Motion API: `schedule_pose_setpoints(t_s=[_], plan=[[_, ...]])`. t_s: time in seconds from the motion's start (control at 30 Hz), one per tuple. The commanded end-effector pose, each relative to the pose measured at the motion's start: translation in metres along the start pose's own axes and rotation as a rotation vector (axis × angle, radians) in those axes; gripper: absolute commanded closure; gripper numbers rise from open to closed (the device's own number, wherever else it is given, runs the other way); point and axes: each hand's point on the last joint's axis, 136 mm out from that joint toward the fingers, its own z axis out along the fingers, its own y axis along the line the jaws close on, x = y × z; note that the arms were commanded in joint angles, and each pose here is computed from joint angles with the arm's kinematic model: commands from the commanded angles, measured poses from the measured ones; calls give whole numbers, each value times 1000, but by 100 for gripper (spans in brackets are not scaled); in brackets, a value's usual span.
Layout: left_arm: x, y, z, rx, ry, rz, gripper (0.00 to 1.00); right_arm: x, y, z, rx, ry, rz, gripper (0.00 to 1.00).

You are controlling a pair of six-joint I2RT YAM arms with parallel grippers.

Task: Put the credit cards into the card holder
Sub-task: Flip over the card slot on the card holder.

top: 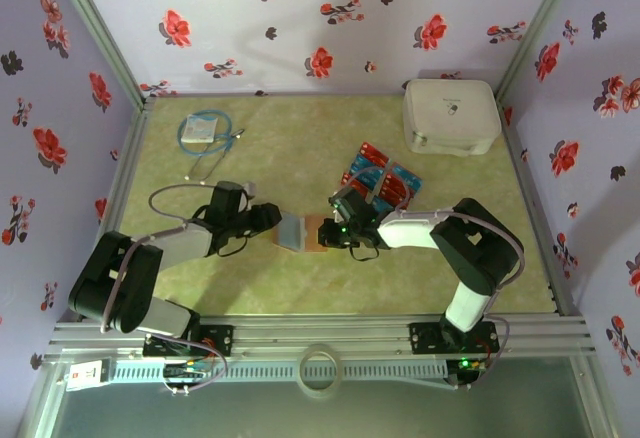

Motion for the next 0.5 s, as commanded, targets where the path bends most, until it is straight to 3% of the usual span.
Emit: schedule_pose_setpoints(t_s=[0.0, 0.13, 0.47], plan=[[-10, -10, -4, 61, -40, -18, 51, 21, -30, 9, 90, 54, 38, 90], [-14, -10, -7, 71, -58, -31, 54, 21, -30, 10, 90, 55, 41, 90], [-11, -6, -6, 71, -51, -41, 75, 21, -31, 13, 88, 60, 43, 90]])
